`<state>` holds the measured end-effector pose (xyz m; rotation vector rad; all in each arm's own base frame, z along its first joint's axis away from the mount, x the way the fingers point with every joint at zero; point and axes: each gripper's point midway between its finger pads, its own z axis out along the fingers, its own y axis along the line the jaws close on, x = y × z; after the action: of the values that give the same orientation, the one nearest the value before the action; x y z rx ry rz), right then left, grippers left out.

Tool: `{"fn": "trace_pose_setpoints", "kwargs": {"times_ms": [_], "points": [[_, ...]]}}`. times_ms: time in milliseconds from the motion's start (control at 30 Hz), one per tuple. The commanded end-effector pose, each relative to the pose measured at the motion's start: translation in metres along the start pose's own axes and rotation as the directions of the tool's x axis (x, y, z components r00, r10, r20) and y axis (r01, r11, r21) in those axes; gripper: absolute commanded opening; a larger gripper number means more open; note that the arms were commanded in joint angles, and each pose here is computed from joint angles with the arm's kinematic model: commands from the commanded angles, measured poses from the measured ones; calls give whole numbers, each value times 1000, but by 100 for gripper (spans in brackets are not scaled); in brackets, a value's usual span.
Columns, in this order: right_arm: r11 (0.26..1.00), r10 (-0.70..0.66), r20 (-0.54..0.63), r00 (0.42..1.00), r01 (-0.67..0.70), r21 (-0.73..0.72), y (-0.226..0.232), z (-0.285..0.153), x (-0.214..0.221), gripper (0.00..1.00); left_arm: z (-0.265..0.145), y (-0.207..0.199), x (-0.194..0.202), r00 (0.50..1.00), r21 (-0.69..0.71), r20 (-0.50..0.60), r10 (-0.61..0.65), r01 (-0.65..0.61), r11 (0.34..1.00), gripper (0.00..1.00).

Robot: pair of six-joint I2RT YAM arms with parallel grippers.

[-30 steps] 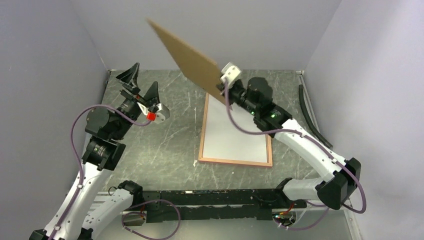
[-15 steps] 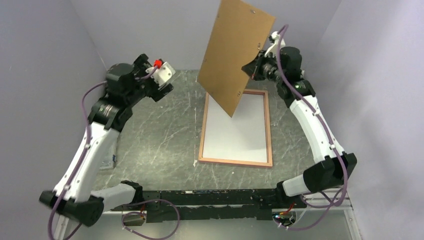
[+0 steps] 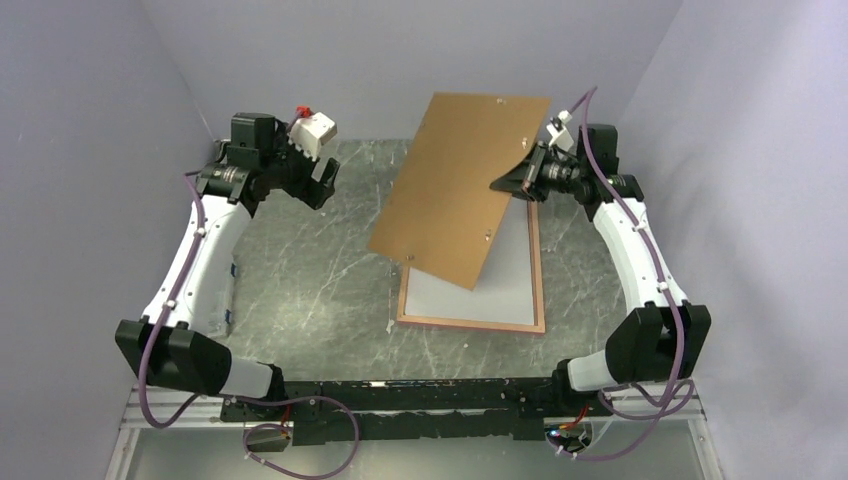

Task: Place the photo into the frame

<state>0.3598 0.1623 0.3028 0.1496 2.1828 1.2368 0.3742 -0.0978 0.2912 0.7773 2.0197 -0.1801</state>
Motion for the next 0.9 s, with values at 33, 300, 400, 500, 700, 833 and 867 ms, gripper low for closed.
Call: {"fn": "trace_pose_setpoints", "kwargs": {"times_ms": [33,300,400,500,700,833,867], "points": [[993,46,-70,997,-53,-103,5,-35,27,0,28,-13,14,997,84,-28,-75,77,993,93],[999,44,-134,990,-43,6,-31,-44,51,0,68,-32,39,993,187,-78,-87,100,977,88],[998,35,-155,987,-27,53,-48,-41,54,0,78,-39,47,994,208,-100,-54,74,975,90],[996,3,-173,985,12,89,-65,-35,50,0,84,-47,49,994,234,-103,-49,72,970,93],[1000,-20,-184,983,24,19,-77,-25,24,0,92,-59,51,991,263,-129,-30,63,963,94],[1000,-14,-216,976,18,19,-90,-18,19,0,94,-67,57,990,270,-140,-1,40,962,94],[1000,-7,-219,976,12,22,-93,-16,19,0,94,-69,59,990,270,-143,2,37,962,94]]}}
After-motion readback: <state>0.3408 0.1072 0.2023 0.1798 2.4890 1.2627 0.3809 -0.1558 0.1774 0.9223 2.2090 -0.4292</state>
